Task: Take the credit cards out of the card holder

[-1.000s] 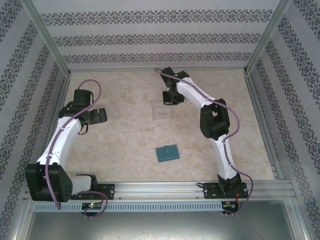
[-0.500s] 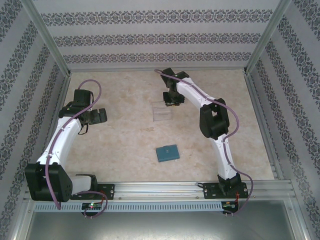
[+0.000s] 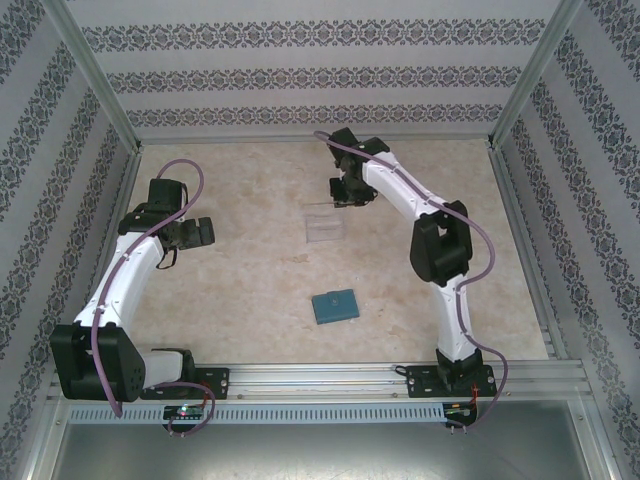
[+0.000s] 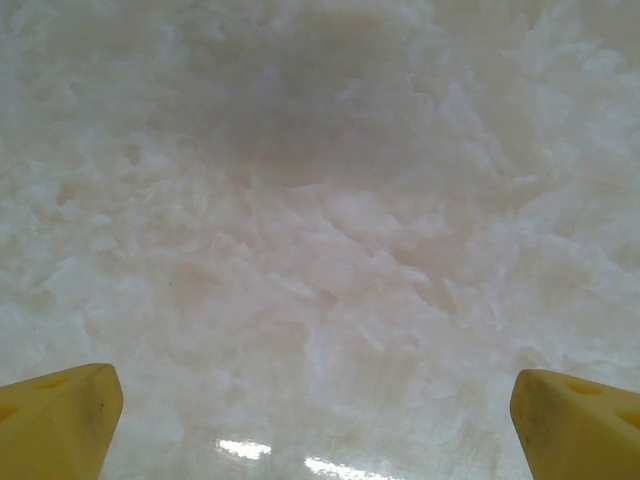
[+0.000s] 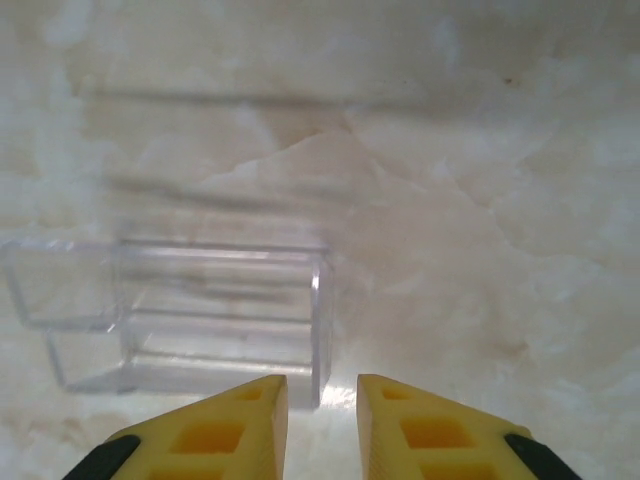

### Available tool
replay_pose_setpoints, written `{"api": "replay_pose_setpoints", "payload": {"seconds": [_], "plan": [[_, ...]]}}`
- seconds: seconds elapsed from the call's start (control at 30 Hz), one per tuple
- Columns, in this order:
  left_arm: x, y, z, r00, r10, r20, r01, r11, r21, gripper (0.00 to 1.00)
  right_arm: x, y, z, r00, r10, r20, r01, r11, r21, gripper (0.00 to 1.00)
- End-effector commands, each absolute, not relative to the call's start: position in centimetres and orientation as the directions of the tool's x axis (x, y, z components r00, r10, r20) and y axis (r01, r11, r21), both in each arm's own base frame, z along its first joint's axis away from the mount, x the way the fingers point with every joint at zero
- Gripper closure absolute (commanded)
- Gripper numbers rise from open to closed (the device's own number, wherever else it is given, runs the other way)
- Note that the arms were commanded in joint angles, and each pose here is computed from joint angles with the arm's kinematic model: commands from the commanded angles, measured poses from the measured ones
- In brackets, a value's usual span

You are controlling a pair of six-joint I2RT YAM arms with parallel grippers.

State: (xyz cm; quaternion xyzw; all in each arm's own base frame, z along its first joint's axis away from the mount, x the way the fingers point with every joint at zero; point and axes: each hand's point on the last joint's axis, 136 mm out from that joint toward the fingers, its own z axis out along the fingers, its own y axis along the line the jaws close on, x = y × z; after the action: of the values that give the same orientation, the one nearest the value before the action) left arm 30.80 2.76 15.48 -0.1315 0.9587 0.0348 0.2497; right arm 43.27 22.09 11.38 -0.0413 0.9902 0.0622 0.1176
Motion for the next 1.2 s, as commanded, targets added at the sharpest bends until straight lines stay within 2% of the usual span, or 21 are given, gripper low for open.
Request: {"api": "replay_pose_setpoints", "payload": {"seconds": [0.0, 0.23, 0.3, 0.37, 0.5, 0.57, 0.67, 0.77, 0.97, 1.03, 1.17], "plan": [[30.1, 2.8, 14.9, -0.857, -0.236, -0.457, -0.266, 0.964, 0.002, 0.0, 41.7, 21.9, 13.2, -0.966, -0.082, -0.247, -0.125, 0.979, 0.163, 0.73], [30.0, 2.9, 14.8, -0.859, -0.236, -0.455, -0.267, 0.964, 0.005, 0.0, 36.8, 22.1, 13.8, -0.969, -0.089, -0.229, -0.138, 0.969, 0.206, 0.69], [30.1, 2.9, 14.8, -0.859, -0.234, -0.456, -0.266, 0.964, 0.005, 0.0, 35.2, 22.4, 13.8, -0.973, -0.057, -0.226, -0.108, 0.969, 0.224, 0.61], [30.1, 2.9, 14.9, -0.859, -0.234, -0.456, -0.267, 0.964, 0.007, 0.0, 33.8, 23.0, 13.8, -0.973, 0.034, -0.227, -0.031, 0.961, 0.275, 0.46], [30.1, 2.9, 14.9, -0.859, -0.231, -0.457, -0.265, 0.964, 0.012, 0.0, 31.7, 23.2, 13.3, -0.935, 0.316, -0.159, 0.245, 0.903, 0.353, 0.41], [30.1, 3.0, 15.0, -0.857, -0.231, -0.46, -0.265, 0.964, 0.01, 0.0, 30.3, 22.3, 12.5, -0.864, 0.491, -0.113, 0.434, 0.839, 0.329, 0.38], [30.0, 2.9, 15.0, -0.858, -0.231, -0.458, -0.264, 0.965, 0.008, 0.0, 27.9, 22.0, 11.1, -0.757, 0.653, 0.012, 0.624, 0.717, 0.313, 0.3], [30.0, 2.8, 15.1, -0.856, -0.232, -0.462, -0.262, 0.965, 0.0, 0.0, 26.0, 22.4, 10.2, -0.679, 0.728, 0.098, 0.721, 0.635, 0.279, 0.24], [30.2, 2.4, 15.2, -0.853, -0.234, -0.466, -0.253, 0.967, -0.023, 0.0, 23.7, 24.2, 9.2, -0.577, 0.799, 0.169, 0.809, 0.531, 0.252, 0.12], [30.2, 2.2, 15.2, -0.853, -0.236, -0.465, -0.251, 0.968, -0.032, 0.0, 23.0, 25.0, 8.3, -0.549, 0.809, 0.207, 0.83, 0.499, 0.251, 0.03], [30.3, 1.8, 15.4, -0.849, -0.238, -0.471, -0.24, 0.969, -0.056, 0.0, 21.8, 26.3, 6.7, -0.537, 0.805, 0.252, 0.842, 0.494, 0.217, 0.02]]}}
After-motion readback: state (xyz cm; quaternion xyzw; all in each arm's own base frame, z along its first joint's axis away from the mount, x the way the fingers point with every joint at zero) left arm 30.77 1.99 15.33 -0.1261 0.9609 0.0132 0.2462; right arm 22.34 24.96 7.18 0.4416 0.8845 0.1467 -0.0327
